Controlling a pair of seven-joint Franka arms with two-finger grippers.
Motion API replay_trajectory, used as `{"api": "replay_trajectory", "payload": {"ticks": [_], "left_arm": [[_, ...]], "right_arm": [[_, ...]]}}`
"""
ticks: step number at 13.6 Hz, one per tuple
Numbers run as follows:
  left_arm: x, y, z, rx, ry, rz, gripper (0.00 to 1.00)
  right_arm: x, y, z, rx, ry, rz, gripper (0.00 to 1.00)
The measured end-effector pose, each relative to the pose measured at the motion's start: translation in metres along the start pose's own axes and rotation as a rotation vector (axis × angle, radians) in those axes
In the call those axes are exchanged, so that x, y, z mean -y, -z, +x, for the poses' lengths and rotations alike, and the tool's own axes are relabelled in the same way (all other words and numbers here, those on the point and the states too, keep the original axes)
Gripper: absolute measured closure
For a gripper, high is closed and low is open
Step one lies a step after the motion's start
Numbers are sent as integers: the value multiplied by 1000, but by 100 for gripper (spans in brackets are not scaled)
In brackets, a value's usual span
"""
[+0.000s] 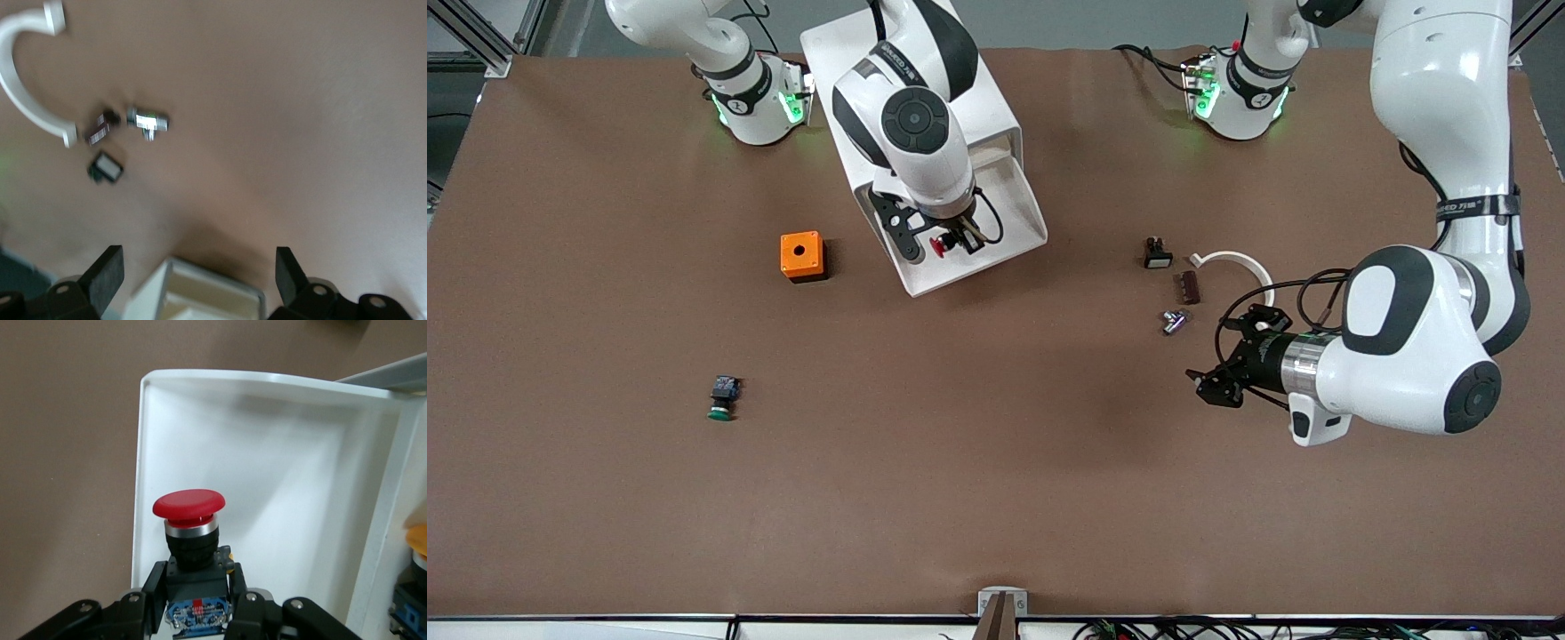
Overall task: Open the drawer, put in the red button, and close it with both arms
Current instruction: 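Carry the button over the drawer with the right gripper while the left gripper withdraws, then lower the red button into the drawer and open the right gripper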
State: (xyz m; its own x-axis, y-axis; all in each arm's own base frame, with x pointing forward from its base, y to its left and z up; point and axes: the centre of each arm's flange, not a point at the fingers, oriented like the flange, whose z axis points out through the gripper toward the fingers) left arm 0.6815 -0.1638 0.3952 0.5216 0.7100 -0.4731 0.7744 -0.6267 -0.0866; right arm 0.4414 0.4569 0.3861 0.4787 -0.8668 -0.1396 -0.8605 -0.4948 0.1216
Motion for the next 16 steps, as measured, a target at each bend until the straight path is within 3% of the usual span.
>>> {"api": "replay_trajectory", "payload": {"ticks": [6,11,13,16], "left_arm": [[5,19,3,-172,-316,45,0],[-1,34,-8,-282,-461,55,0],[-8,32,-27,-304,-500,61,0],[-19,21,-47,-306,-544,52,0]], "right_arm": [[2,-26,2,1,-59,14,59],[5,-41,-3,-4,-83,11,58],[5,-41,-3,-3,-85,11,45],[7,-33,-5,0,-84,18,15]]}}
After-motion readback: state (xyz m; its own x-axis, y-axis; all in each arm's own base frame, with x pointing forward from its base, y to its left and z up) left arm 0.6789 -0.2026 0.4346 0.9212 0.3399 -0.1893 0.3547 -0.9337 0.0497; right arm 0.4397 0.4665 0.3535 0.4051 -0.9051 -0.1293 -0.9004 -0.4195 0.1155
